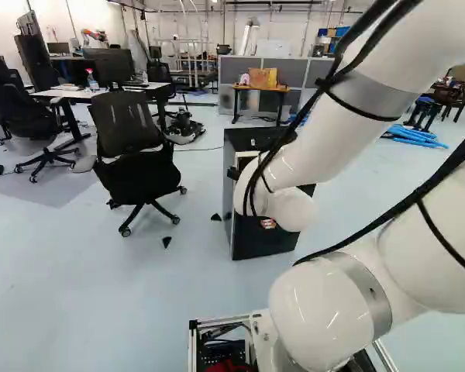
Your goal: Grab a drink from the fridge
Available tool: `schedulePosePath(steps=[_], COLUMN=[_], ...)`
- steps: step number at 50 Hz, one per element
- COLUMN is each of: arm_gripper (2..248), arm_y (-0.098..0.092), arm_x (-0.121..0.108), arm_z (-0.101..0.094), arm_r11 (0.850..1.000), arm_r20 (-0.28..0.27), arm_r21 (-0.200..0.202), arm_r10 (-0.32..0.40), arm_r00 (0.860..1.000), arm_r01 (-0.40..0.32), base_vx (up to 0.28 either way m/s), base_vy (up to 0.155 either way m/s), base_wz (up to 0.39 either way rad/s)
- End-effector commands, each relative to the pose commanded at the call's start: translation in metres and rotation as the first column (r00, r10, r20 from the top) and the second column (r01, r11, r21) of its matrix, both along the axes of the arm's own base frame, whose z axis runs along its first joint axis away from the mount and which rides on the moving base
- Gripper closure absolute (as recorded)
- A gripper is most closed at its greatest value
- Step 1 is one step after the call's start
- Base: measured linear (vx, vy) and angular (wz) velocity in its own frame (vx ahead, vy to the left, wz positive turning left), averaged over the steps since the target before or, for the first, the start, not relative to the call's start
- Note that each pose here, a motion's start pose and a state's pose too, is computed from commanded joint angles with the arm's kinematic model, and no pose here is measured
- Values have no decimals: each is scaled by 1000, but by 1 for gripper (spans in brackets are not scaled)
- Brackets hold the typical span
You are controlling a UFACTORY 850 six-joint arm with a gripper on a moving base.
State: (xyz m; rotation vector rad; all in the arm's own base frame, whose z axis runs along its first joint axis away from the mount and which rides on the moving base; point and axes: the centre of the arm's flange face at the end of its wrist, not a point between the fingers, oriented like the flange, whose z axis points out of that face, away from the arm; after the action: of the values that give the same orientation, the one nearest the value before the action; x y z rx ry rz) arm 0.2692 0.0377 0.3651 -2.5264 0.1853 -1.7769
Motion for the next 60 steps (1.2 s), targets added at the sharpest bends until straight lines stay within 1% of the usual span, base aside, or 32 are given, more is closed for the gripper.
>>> schedulePosePath(steps=[16, 35, 49, 60], arm_gripper=[3, 3, 3, 3], arm_y=[11, 23, 34, 46], arm_x=[-1, -4, -6, 1], arm_z=[-1, -2, -1, 0], arm_r11=[998, 990, 986, 982], arm_r20=[-13, -33, -24, -18], arm_r21=[42, 91, 113, 120], arm_r10=[-46, -105, -124, -142], arm_r00=[999, 994, 992, 990], arm_r01=[47, 108, 126, 143], base_vx=[0, 0, 0, 0], base_vy=[0, 0, 0, 0], base_wz=[0, 0, 0, 0])
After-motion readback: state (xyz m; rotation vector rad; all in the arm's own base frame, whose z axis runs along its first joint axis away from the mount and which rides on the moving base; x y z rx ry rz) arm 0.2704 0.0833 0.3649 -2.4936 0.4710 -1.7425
